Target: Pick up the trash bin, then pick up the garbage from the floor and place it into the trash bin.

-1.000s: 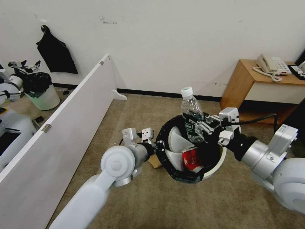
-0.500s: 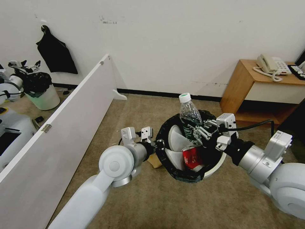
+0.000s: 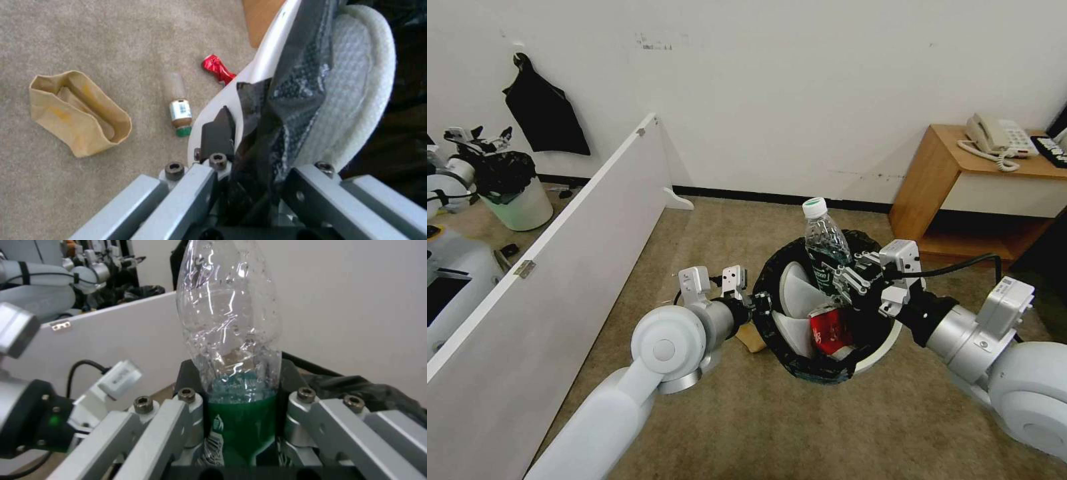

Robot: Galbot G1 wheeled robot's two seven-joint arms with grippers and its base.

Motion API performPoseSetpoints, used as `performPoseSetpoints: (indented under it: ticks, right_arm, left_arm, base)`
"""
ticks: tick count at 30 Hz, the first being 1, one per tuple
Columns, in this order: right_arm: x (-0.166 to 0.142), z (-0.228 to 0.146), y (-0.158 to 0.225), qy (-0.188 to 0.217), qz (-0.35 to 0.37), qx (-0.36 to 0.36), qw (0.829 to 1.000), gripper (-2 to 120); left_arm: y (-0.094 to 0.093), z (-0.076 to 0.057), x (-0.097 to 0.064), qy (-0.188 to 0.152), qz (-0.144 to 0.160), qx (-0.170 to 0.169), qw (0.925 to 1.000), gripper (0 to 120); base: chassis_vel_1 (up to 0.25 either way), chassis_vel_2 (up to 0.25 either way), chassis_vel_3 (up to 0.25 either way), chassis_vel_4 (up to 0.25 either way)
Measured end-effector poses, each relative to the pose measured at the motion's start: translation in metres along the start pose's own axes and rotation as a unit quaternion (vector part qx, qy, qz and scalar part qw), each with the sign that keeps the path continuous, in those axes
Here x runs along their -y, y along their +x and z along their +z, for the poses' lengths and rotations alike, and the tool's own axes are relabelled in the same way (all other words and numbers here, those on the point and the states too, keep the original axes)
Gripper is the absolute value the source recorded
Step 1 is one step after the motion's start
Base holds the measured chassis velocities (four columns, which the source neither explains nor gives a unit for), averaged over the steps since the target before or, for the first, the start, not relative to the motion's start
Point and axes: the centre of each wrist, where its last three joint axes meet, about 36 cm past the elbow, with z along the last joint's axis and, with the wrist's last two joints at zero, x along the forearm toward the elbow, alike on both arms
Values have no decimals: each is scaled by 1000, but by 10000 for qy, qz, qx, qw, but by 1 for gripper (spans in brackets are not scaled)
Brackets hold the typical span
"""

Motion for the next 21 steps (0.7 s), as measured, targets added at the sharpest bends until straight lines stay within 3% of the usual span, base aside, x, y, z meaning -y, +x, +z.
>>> performPoseSetpoints:
  ticks: [9,21]
  right_arm:
    - [7,6,-2,9,97,-28,9999,20]
    - [11,9,-3,27,121,-79,9999,20]
  left_arm:
    - [12,9,-7,7,-88,-31,10000,1]
    - [15,10,-5,22,-45,-5,10000,1]
  base:
    - [0,0,0,0]
    - [0,0,0,0]
